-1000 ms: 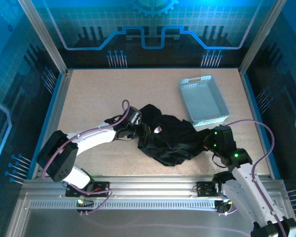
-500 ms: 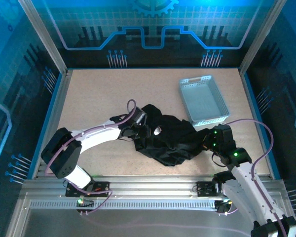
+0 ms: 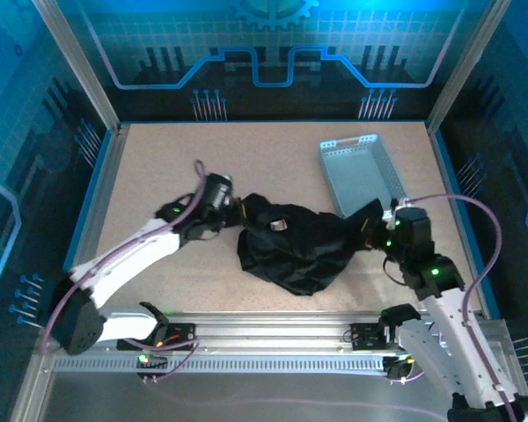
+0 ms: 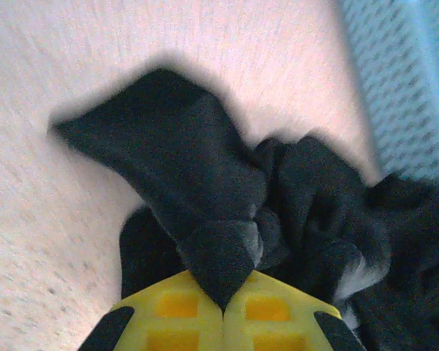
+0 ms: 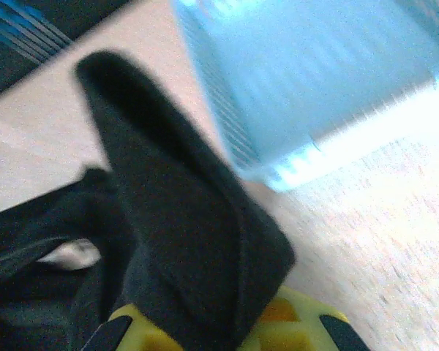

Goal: Fold the inside-out t-shirt

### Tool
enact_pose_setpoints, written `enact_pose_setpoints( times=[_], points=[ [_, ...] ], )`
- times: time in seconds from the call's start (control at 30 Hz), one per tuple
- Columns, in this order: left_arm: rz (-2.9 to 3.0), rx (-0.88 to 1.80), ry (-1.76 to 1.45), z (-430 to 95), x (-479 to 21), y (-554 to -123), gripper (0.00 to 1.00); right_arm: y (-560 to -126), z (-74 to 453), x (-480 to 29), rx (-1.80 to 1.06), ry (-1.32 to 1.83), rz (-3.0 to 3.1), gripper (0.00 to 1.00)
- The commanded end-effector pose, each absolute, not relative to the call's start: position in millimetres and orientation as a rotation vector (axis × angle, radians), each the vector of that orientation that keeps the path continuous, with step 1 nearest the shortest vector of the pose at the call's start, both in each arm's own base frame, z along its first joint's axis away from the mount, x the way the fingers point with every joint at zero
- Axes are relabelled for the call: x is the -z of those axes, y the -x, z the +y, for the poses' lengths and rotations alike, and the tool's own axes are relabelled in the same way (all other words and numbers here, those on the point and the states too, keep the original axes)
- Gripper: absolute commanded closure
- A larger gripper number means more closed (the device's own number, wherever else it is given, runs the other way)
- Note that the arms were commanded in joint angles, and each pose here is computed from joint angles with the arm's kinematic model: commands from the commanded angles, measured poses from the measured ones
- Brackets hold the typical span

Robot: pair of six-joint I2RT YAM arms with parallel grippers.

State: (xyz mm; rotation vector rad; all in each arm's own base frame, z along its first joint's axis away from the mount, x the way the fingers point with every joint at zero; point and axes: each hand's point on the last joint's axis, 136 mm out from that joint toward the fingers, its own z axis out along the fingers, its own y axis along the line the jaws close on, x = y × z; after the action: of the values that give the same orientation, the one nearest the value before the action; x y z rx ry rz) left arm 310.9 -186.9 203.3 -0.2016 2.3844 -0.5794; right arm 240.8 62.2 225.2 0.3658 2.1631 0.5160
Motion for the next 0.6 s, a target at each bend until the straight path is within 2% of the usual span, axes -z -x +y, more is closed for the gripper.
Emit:
enact_pose_setpoints(
  times=[0.0,0.13,0.2,0.27,0.37,0.47,0.57],
  points=[
    [2.054,0.578,0.108,-162.1,-334.7,-313.2,1.0,-248.3,81.9,-336.8,-0.634,-0.127,1.883,1.0],
    [1.705,0.703,0.021,-146.0,-472.3,-273.5,1.0,-227.3,98.5,-438.3,-0.749,0.035,1.632,1.0],
    [1.597,0.756,-0.018,-140.6,-507.5,-251.4,1.0,-210.5,101.5,-472.7,-0.774,0.097,1.521,1.0],
    [1.584,0.739,-0.03,-135.7,-508.7,-244.8,1.0,-202.1,99.3,-482.9,-0.77,0.106,1.475,1.0],
    [1.745,0.51,0.117,-108.3,-447.4,-267.5,1.0,-216.2,95.6,-437.3,-0.745,0.047,1.573,1.0],
    [1.959,0.235,0.383,-63.1,-346.6,-283.1,1.0,-237.9,77.8,-327.7,-0.655,-0.165,1.842,1.0],
    [2.176,0.289,0.634,-47.5,-244.5,-275.9,1.0,-230.3,74.5,-206.6,-0.658,-0.364,2.123,1.0]
  ],
)
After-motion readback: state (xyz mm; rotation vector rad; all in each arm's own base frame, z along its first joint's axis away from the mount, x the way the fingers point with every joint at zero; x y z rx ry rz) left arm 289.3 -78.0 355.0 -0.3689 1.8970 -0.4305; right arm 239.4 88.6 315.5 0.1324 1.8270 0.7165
